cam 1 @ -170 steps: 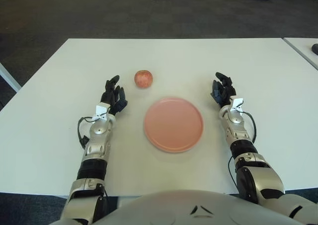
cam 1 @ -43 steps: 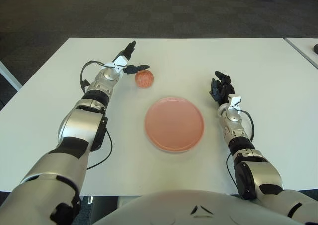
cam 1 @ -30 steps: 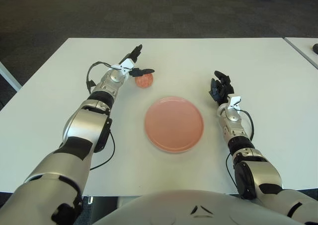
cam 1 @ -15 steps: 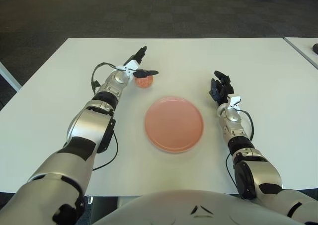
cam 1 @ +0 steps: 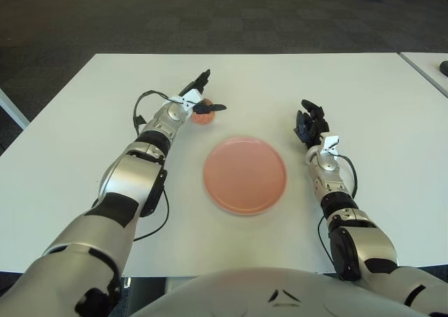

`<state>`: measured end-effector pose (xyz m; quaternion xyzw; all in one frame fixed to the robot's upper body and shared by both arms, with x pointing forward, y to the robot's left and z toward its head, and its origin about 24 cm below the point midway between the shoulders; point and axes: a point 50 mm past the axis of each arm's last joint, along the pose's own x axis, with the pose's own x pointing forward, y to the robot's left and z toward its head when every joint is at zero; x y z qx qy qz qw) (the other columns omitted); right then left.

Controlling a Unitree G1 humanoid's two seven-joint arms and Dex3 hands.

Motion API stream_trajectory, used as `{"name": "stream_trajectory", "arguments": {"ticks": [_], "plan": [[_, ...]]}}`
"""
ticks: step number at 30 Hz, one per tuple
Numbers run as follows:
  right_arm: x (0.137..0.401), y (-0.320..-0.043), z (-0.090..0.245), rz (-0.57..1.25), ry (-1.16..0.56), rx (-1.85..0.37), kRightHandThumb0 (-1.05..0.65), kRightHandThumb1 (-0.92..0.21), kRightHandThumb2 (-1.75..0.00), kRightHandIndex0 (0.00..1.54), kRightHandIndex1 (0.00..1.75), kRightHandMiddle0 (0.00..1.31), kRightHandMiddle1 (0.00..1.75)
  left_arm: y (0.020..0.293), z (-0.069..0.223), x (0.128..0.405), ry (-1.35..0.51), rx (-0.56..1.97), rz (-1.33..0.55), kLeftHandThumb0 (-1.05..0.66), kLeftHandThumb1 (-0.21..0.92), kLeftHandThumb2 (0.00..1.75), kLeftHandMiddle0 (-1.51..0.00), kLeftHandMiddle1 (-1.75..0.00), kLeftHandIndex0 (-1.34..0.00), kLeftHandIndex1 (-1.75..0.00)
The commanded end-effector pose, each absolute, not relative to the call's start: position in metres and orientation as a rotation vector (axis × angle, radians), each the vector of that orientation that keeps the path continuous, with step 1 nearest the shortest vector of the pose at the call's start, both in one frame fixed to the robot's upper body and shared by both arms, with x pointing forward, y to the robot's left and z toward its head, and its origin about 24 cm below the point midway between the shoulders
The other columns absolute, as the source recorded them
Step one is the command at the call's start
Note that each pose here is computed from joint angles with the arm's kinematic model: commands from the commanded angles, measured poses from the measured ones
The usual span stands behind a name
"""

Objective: Put the apple into the plate.

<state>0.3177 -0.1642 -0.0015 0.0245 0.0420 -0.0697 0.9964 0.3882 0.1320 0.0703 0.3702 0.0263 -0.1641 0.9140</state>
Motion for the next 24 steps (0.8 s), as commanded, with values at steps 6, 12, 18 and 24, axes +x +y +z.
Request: {"name": "stream_trajectory", "arguments": {"ticks": [6, 12, 18, 24], "plan": [[0.314, -0.161, -0.009, -0.14, 0.125, 0.05, -0.68, -0.92, -0.63, 0.24, 0.22, 0.0, 0.69, 0.14, 0.057, 0.383, 0.087, 0.853, -0.314, -1.05, 0.84, 0.02, 0.0, 0.0, 0.0, -0.17], [0.314, -0.161, -0.01, -0.14, 0.125, 0.05, -0.68, -0.92, -0.63, 0.24, 0.22, 0.0, 0.69, 0.145, 0.05, 0.38, 0.122, 0.894, -0.301, -1.05, 0.85, 0.02, 0.0, 0.0, 0.0, -0.16], [0.313, -0.162, -0.009, -0.14, 0.124, 0.05, -0.68, -0.92, -0.63, 0.24, 0.22, 0.0, 0.69, 0.15, 0.044, 0.378, 0.149, 0.92, -0.282, -1.05, 0.86, 0.02, 0.0, 0.0, 0.0, -0.12], [0.313, -0.162, -0.009, -0.14, 0.124, 0.05, -0.68, -0.92, -0.63, 0.24, 0.22, 0.0, 0.69, 0.157, 0.037, 0.375, 0.187, 0.947, -0.257, -1.05, 0.86, 0.02, 0.0, 0.0, 0.0, -0.11]]}}
